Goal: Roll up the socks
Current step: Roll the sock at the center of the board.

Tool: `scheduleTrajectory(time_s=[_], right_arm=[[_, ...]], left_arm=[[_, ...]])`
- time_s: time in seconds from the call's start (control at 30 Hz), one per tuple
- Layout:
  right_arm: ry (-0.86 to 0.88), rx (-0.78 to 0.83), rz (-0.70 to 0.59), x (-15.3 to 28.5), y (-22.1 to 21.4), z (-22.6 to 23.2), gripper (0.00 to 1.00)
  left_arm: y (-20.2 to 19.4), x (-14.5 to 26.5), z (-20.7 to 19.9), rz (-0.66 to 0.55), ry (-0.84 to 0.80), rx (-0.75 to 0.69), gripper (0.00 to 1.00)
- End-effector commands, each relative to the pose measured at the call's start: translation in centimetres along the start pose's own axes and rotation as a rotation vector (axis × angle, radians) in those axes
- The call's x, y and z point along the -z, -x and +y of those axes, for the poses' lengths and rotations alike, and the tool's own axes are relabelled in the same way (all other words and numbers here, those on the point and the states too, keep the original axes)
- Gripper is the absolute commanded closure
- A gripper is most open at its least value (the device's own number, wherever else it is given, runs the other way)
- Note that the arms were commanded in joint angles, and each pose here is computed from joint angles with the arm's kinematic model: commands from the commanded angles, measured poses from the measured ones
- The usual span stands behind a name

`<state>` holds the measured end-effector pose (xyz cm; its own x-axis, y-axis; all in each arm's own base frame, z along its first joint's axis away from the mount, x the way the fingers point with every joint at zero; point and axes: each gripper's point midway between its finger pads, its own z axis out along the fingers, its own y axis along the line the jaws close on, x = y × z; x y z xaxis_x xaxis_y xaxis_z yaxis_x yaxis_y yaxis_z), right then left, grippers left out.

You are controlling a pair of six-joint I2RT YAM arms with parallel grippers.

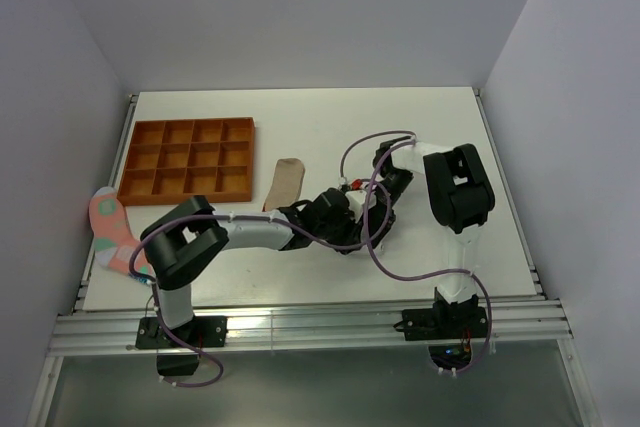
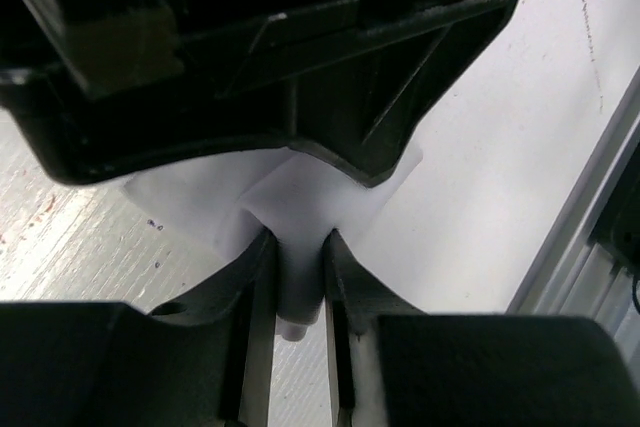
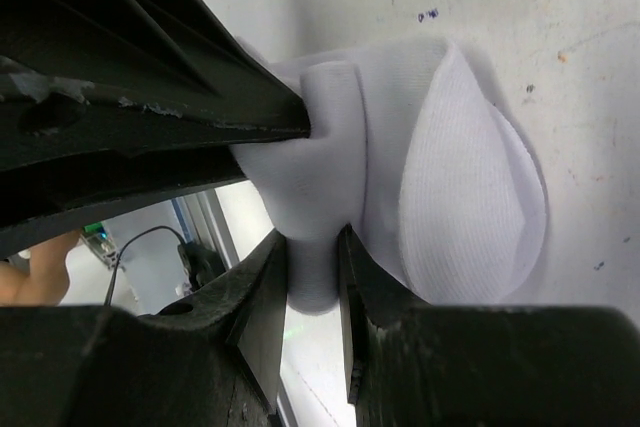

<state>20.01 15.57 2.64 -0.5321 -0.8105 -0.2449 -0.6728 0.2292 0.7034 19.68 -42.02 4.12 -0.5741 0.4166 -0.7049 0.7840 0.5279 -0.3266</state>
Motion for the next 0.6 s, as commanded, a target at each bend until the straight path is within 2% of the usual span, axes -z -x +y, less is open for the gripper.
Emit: scheduleTrajectory(time_s=[0.0, 0.07, 0.3, 0.57], right_arm=[[-0.063, 0.052, 0.014, -0.1, 0.0, -2.0, 0.78], [-0.085, 0.049, 0.004, -0.1, 0.2, -2.4, 0.77], [-0.227, 0.072, -0.059, 0.9, 1.0, -3.1, 0.51], [-0.308, 0.082, -0.151, 2.6, 2.3, -2.6, 0.39]], left_arm=[[-2.6, -0.9, -1.4, 0.11, -0.064, 0.066, 0.97], [-3.2, -1.1, -1.4, 0.145, -0.059, 0.103, 1.0], [-6.1, -1.0, -0.9, 0.285, -0.002, 0.216, 1.0], [-7.7, -1.2, -1.1, 0.386, 0.028, 0.321, 1.0]])
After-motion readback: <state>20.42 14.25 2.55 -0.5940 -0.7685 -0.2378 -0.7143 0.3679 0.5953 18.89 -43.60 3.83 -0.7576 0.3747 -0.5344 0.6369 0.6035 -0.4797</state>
